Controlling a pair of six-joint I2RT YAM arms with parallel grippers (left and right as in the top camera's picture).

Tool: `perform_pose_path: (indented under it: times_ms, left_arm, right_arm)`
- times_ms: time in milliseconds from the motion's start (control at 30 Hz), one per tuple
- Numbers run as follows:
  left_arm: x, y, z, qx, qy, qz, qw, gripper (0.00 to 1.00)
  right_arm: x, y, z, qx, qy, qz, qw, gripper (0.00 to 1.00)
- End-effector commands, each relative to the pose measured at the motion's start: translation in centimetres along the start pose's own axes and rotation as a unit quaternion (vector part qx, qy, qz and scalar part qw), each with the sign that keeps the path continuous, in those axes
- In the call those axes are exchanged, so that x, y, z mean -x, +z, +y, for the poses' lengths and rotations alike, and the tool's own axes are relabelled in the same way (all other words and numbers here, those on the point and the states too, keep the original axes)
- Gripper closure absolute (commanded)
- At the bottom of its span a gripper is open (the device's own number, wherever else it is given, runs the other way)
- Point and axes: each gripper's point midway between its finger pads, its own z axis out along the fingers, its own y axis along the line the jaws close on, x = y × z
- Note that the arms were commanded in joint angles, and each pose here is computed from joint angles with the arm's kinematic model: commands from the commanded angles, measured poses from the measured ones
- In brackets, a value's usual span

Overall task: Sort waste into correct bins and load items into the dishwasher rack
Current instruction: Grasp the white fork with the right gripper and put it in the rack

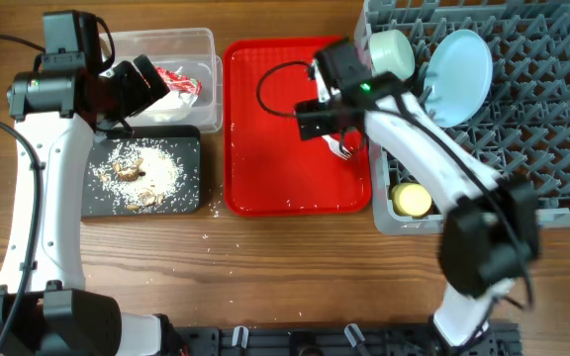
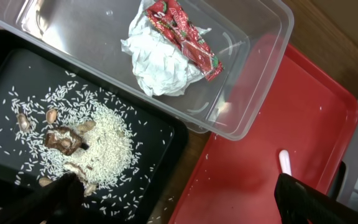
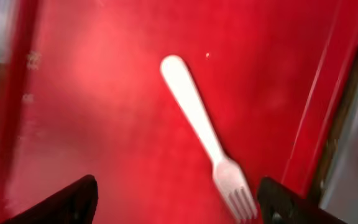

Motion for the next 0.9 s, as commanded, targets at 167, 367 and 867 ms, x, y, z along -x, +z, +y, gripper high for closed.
perform_pose_path:
  times_ms: [167, 367, 867]
  left_arm:
    - [-0.3, 0.5, -0.1, -0.003, 0.0, 0.009, 1.0, 0.0]
    - [-0.3, 0.5, -0.1, -0.003, 0.0, 0.009, 1.0, 0.0]
    - [-0.3, 0.5, -0.1, -0.003, 0.0, 0.009, 1.0, 0.0]
  right_arm:
    - [-0.3, 5.7, -3.2, -0.03, -0.055, 0.058, 0.996, 0.24]
    - [-1.6, 6.8, -2.8, 0.026, -0.072, 0.084, 0.993, 0.33]
    - [-4.8, 9.2, -2.2, 0.057, -0.07, 0.139, 0.986, 0.85]
